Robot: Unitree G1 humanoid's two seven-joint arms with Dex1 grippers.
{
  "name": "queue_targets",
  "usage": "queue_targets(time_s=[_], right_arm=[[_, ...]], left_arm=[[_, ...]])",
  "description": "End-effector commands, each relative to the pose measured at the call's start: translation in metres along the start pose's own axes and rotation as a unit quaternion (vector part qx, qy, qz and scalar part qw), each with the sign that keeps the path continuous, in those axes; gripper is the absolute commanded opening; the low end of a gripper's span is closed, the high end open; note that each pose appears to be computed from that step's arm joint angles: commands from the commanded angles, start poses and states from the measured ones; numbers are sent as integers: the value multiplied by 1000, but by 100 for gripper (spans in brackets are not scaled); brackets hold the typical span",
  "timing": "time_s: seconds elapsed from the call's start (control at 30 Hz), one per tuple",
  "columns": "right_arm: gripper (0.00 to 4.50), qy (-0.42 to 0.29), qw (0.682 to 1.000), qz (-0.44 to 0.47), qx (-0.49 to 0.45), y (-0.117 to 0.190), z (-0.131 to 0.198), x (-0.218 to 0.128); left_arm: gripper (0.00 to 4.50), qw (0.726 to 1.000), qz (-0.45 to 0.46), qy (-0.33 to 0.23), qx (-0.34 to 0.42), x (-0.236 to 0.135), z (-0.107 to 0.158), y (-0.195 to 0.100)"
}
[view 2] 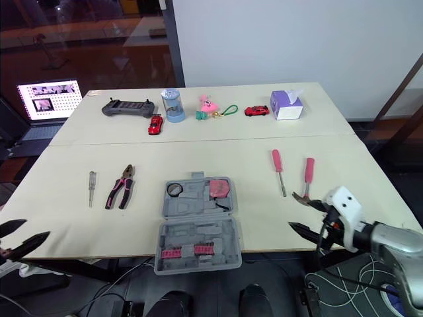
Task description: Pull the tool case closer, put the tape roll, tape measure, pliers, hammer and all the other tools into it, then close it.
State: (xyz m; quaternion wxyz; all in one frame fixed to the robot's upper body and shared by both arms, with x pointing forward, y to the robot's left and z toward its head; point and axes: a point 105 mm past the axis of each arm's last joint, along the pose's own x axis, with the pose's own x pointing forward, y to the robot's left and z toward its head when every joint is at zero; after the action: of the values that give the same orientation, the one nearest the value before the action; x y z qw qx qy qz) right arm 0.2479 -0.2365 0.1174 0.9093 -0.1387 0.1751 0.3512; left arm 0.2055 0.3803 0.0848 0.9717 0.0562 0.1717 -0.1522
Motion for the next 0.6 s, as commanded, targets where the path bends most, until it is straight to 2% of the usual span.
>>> queue_targets(time_s=[0.03,0.13,0.3,0.4,0.6], right_arm=[[446,-53,996,59,-37,24,39,24],[446,-79,990,99,-58,39,60,47],[446,-98,983,138,-75,54,82,73],[446,-96,981,149,-79,58,86,81],[446,-104,971,186,-110,69,101,89]], left_arm=[[450,999,-9,-8,-30,39,14,-29],[450,998,5,-23,-56,75,30,-44],[450,995,48,-23,-80,122,59,-48],[450,995,65,11,-68,138,59,-49],[450,987,116,63,-90,179,56,-41]])
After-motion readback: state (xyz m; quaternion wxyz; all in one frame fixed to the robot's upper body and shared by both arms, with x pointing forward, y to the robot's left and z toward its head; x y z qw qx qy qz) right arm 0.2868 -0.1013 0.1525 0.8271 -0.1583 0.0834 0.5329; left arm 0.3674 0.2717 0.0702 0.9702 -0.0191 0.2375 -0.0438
